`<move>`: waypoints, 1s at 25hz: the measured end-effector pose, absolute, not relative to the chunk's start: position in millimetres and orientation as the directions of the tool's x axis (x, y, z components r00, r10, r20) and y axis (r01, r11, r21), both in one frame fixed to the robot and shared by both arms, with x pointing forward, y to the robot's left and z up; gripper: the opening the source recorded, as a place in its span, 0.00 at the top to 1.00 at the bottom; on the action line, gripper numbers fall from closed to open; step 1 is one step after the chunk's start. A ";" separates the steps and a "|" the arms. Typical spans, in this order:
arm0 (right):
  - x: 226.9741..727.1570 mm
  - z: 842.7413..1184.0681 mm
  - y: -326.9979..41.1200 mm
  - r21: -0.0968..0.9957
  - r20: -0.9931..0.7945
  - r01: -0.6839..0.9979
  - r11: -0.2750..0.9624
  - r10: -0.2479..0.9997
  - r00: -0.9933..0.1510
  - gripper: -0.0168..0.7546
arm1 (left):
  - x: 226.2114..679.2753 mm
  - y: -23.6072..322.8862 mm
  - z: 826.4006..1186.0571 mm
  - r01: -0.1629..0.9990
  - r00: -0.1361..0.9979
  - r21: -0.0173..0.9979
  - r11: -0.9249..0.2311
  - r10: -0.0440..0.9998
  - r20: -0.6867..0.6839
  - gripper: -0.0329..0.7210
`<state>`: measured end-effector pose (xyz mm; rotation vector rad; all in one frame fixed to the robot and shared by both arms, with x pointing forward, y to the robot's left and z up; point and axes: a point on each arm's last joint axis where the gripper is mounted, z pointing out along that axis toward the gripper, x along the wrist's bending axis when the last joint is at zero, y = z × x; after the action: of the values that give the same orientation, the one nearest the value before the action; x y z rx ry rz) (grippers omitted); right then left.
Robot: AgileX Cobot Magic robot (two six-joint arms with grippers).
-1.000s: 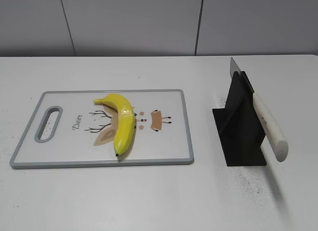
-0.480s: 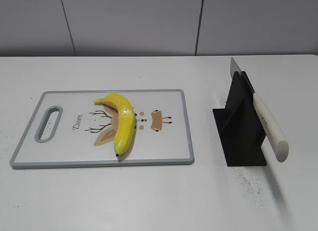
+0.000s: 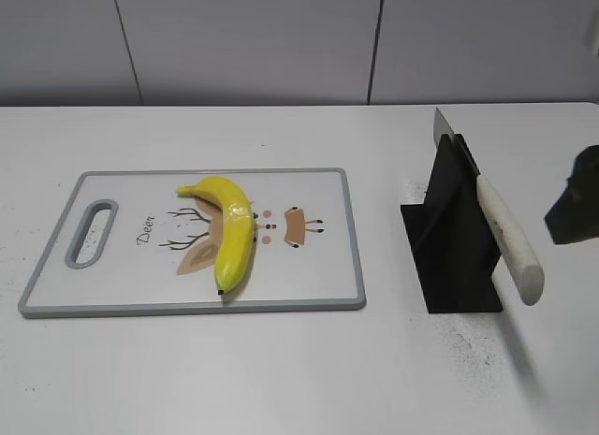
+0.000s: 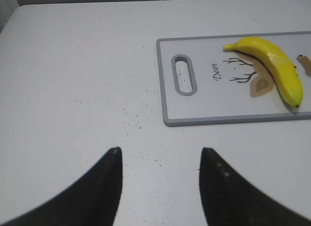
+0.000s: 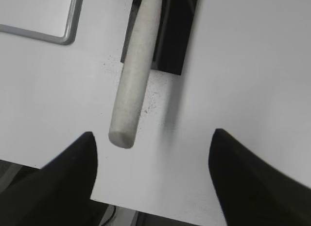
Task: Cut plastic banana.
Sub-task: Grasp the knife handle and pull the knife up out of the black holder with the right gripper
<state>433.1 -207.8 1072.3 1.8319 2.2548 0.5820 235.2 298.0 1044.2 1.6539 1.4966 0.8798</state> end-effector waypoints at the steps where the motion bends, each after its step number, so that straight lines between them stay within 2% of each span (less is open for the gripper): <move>1: 439.0 1067.4 -204.5 0.385 0.109 0.908 0.164 0.969 -0.221 0.28 | 235.2 298.0 1044.2 0.499 0.090 0.865 -0.060 0.996 0.017 0.31; 10: 482.5 1013.1 -183.7 0.236 0.084 0.955 0.177 0.976 -0.201 0.28 | 235.2 298.0 1044.2 0.499 0.090 0.864 -0.060 0.996 0.017 0.31; 16: 491.5 996.7 -179.6 0.206 0.076 0.962 0.179 0.977 -0.198 0.31 | 235.2 298.0 1044.2 0.499 0.090 0.864 -0.060 0.996 0.017 0.31; 18: 492.1 996.6 -179.3 0.210 0.082 0.964 0.163 0.980 -0.184 0.42 | 235.2 298.0 1044.2 0.499 0.090 0.864 -0.060 0.996 0.017 0.31; 21: 491.7 996.6 -178.5 0.204 0.097 0.971 0.123 0.985 -0.145 0.75 | 235.2 298.0 1044.2 0.499 0.090 0.864 -0.060 0.996 0.017 0.31; 25: 491.8 997.0 -178.3 0.201 0.106 0.975 0.097 0.987 -0.120 0.75 | 235.2 298.0 1044.2 0.499 0.090 0.864 -0.060 0.996 0.017 0.31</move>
<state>491.8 -178.3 997.0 2.0458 2.2854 0.3428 235.2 298.0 1044.2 1.6541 1.4968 0.8796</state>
